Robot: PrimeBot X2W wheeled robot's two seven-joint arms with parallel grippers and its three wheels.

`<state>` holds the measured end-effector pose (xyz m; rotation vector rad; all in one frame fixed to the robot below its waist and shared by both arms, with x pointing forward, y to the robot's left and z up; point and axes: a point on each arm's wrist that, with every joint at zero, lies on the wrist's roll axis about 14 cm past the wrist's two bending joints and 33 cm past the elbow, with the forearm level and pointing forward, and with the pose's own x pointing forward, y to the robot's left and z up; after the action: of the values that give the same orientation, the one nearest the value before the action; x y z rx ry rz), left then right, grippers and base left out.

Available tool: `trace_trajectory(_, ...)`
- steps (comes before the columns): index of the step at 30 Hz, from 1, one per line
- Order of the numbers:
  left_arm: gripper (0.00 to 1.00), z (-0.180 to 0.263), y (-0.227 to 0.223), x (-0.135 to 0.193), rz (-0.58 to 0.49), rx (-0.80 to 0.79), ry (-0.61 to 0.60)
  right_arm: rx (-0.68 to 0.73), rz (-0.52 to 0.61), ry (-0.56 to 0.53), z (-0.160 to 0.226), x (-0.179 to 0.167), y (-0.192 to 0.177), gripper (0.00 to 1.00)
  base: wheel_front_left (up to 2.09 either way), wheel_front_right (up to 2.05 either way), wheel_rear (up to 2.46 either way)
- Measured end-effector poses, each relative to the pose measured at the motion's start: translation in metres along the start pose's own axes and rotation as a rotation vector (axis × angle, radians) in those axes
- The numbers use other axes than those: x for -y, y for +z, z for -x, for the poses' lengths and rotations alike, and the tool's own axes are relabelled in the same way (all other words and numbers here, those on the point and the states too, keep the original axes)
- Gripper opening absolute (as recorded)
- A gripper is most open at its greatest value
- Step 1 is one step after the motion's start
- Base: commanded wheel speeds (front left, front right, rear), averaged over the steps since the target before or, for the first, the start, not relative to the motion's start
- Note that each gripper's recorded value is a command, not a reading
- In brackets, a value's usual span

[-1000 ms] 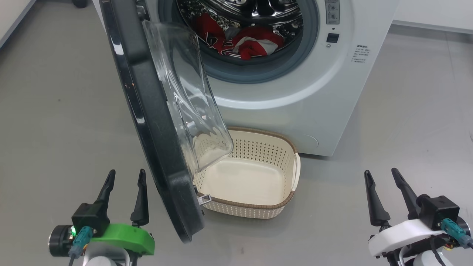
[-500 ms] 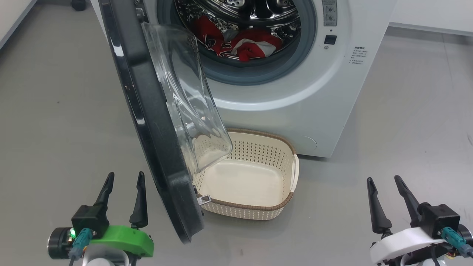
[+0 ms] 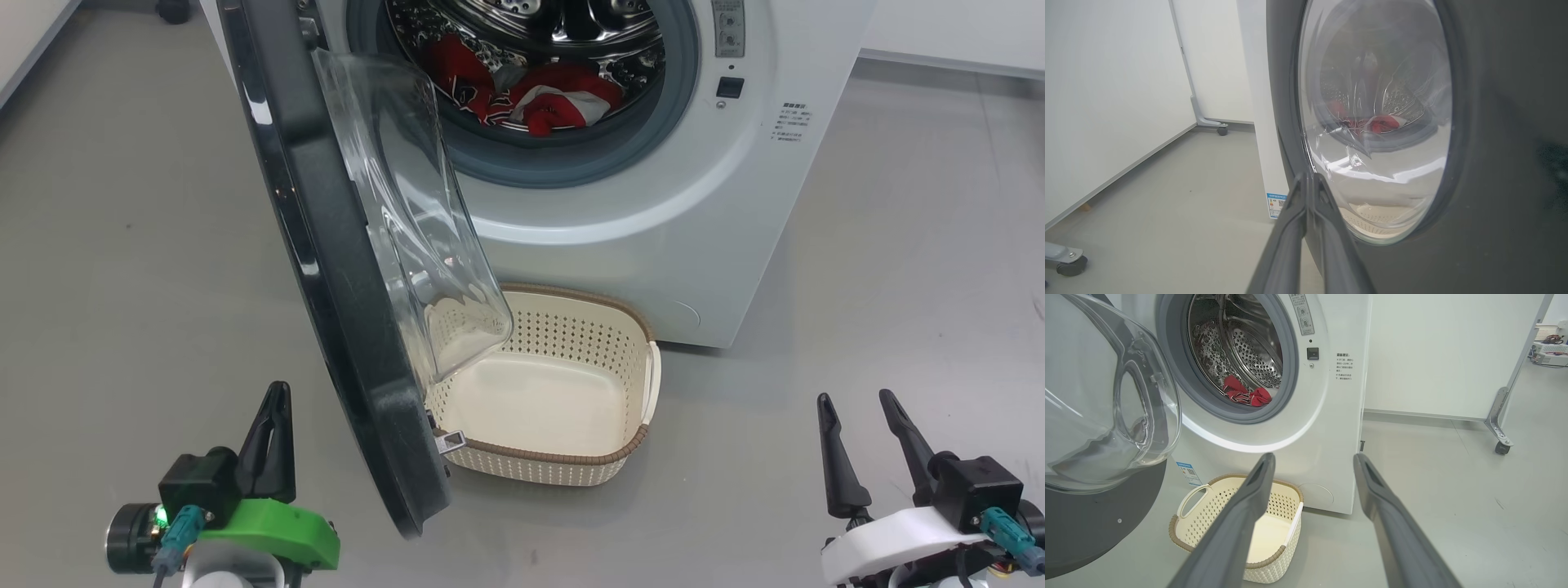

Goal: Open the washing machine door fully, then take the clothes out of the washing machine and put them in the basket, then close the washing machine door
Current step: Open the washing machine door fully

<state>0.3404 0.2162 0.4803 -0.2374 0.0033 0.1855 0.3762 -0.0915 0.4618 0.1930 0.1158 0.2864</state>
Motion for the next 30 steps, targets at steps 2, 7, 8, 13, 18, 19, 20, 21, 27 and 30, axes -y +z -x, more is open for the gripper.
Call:
trace_trajectory(2,0.0,0.0,0.0,0.0,0.0,-0.001,0.0,0.002,0.002,-0.001,0.0,0.0,0.0,1.0,0.0,0.0,0.0)
trace_trajectory(7,0.0,0.0,0.001,-0.003,0.001,0.004,0.009,0.006,0.003,-0.004,-0.001,0.001,0.001,1.0,0.0,0.0,0.0)
trace_trajectory(8,0.0,-0.001,0.003,-0.005,0.001,0.008,0.015,0.007,0.007,-0.002,-0.001,0.0,0.001,1.0,0.0,0.0,0.0)
trace_trajectory(13,0.0,-0.002,0.011,-0.011,0.002,0.035,0.037,0.008,0.006,0.0,-0.001,-0.001,0.002,1.0,0.0,0.0,0.0)
trace_trajectory(18,0.0,-0.006,0.043,-0.017,-0.018,0.133,0.053,0.006,0.006,0.001,-0.001,-0.002,0.001,1.0,0.0,0.0,0.0)
trace_trajectory(19,0.0,-0.007,0.052,-0.018,-0.029,0.16,0.053,0.006,0.005,0.001,-0.001,-0.002,0.0,1.0,0.0,0.0,0.0)
trace_trajectory(20,0.0,-0.007,0.062,-0.019,-0.042,0.188,0.054,0.007,0.004,0.002,-0.002,-0.002,0.001,1.0,0.0,0.0,0.0)
trace_trajectory(21,0.0,-0.008,0.072,-0.019,-0.054,0.221,0.058,0.007,0.003,0.002,-0.002,-0.003,0.001,1.0,0.0,0.0,0.0)
trace_trajectory(27,0.0,-0.009,0.14,-0.003,-0.102,0.431,0.008,0.008,0.0,0.004,-0.002,-0.004,0.001,1.0,0.0,0.0,0.0)
trace_trajectory(30,0.0,-0.003,0.17,0.009,-0.127,0.528,-0.025,0.009,0.0,0.005,-0.001,-0.006,0.001,1.0,0.0,0.0,0.0)
